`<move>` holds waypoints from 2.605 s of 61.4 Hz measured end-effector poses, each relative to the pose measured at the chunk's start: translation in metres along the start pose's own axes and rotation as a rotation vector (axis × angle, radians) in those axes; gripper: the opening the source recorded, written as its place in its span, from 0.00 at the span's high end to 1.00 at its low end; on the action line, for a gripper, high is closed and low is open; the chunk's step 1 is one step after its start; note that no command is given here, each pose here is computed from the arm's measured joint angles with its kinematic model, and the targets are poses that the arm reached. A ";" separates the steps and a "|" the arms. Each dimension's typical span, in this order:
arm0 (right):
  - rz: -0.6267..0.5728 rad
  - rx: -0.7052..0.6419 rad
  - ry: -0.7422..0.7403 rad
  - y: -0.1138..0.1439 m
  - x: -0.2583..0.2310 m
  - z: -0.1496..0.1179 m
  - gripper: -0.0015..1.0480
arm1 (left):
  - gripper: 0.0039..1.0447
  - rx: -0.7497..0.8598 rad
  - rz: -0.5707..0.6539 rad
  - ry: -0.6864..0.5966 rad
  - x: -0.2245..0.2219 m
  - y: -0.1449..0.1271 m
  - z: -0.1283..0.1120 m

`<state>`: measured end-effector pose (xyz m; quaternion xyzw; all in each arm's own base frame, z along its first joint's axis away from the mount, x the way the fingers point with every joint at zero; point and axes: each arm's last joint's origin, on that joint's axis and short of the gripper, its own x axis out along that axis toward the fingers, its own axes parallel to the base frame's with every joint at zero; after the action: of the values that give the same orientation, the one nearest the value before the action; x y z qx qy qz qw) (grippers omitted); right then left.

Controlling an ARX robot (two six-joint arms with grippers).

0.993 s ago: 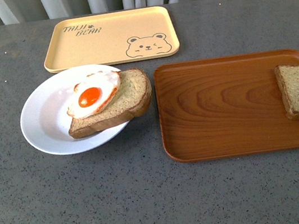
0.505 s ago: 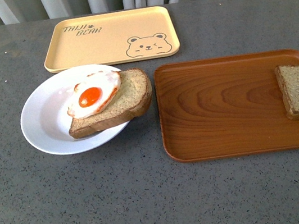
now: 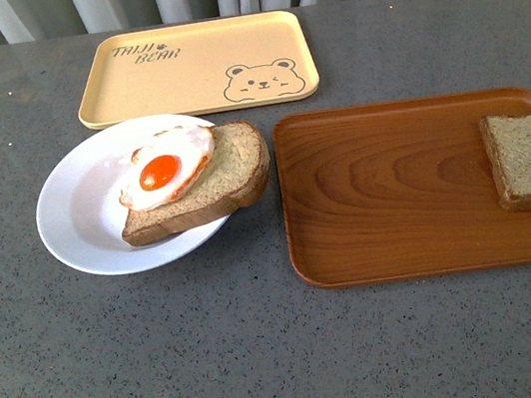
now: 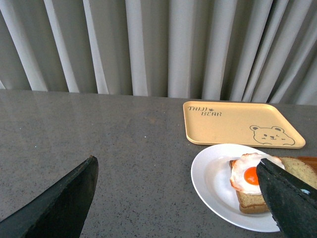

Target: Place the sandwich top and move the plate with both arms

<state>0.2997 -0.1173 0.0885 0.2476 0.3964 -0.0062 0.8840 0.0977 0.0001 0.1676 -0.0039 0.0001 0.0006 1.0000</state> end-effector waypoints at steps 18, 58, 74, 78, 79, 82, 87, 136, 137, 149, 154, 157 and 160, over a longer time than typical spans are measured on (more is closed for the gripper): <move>0.098 0.011 -0.096 0.028 -0.035 0.023 0.98 | 0.08 0.000 0.000 0.000 0.000 0.000 0.000; 0.507 -0.095 -0.088 0.263 0.007 -0.022 0.98 | 0.08 0.000 0.000 0.000 0.000 0.000 0.000; 0.514 -0.023 -0.015 0.296 0.023 -0.066 0.98 | 0.08 0.000 0.000 0.000 0.000 0.000 0.000; 0.504 -0.023 -0.010 0.297 0.027 -0.070 0.98 | 0.08 0.000 0.000 0.000 0.000 0.000 0.000; 0.499 -0.024 -0.009 0.297 0.029 -0.072 0.98 | 0.08 0.000 0.000 0.000 0.000 0.000 0.000; 0.491 -0.026 0.007 0.297 0.034 -0.076 0.98 | 0.08 0.000 0.000 0.000 0.000 0.000 0.000; 0.475 -0.031 0.029 0.298 0.042 -0.084 0.98 | 0.08 0.000 0.000 0.000 0.000 0.000 0.000; 0.445 -0.037 0.067 0.285 0.045 -0.103 0.34 | 0.08 0.000 0.000 0.000 0.000 0.000 0.000; 0.445 -0.036 0.065 0.285 0.044 -0.102 0.32 | 0.08 0.000 0.000 0.000 0.000 0.000 0.000; 0.459 -0.044 -0.005 0.267 0.017 -0.082 0.09 | 0.08 0.000 0.000 0.000 0.000 0.000 0.000; 0.452 -0.086 -0.056 0.251 -0.001 -0.071 0.09 | 0.08 0.000 0.000 0.000 0.000 0.000 0.000; 0.455 -0.116 -0.092 0.238 -0.016 -0.064 0.09 | 0.08 0.000 0.000 0.000 0.000 0.000 0.000; 0.453 -0.143 -0.115 0.229 -0.027 -0.059 0.09 | 0.08 0.000 0.000 0.000 0.000 0.000 0.000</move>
<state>0.2875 0.1048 0.1735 0.2661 0.2794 0.2063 0.8992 0.0977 0.0001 0.1676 -0.0039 0.0001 0.0006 1.0000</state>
